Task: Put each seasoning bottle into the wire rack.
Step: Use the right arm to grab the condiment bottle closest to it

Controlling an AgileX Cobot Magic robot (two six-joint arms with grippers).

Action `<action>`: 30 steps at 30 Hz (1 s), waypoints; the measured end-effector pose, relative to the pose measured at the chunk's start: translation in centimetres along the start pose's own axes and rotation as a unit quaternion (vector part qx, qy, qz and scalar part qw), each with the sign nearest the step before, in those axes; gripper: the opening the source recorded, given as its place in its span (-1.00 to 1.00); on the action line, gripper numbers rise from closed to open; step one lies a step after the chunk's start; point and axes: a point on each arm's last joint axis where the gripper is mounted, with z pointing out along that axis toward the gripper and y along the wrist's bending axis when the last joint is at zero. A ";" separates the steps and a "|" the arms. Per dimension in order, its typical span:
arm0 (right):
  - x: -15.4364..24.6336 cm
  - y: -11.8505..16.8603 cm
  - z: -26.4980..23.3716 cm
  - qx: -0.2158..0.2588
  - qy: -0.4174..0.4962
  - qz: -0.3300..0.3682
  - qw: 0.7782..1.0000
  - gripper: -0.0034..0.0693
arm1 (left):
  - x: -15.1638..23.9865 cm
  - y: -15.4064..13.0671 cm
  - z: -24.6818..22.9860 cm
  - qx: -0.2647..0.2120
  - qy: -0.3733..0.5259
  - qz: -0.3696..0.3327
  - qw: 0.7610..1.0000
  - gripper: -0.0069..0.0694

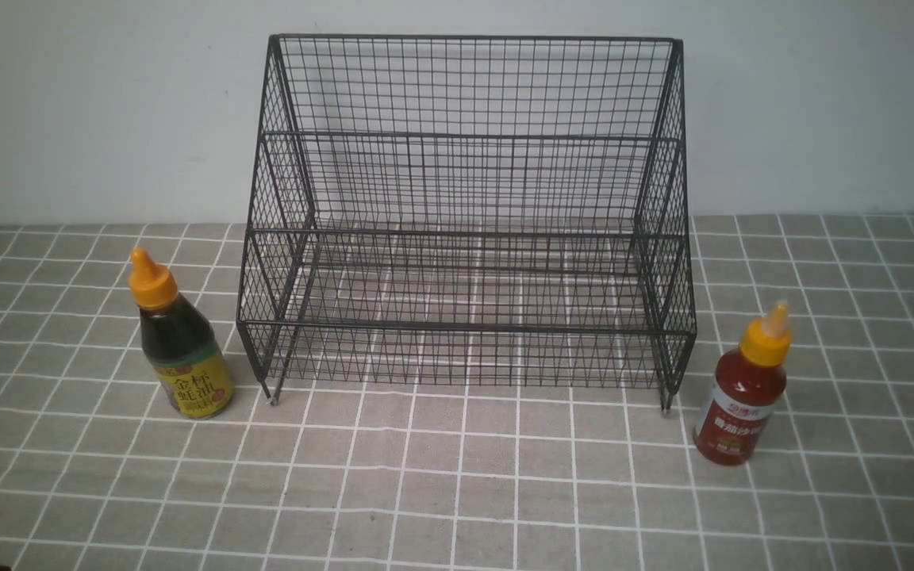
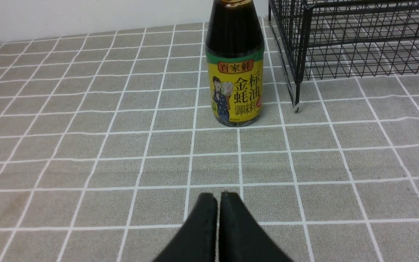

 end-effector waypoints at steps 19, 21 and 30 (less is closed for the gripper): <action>-5.7 -0.7 -1.6 -0.059 -0.180 0.462 0.866 -0.95 | 0.0 0.0 0.0 0.000 0.000 0.000 1.000 -0.84; -7.6 -0.3 -2.3 -0.082 -0.175 0.424 0.885 -0.95 | 0.0 0.0 0.0 0.000 0.000 0.000 1.000 -0.84; -19.6 2.0 2.6 -0.181 0.200 0.156 0.950 -0.94 | 0.0 0.0 0.0 0.000 0.000 0.000 1.000 -0.84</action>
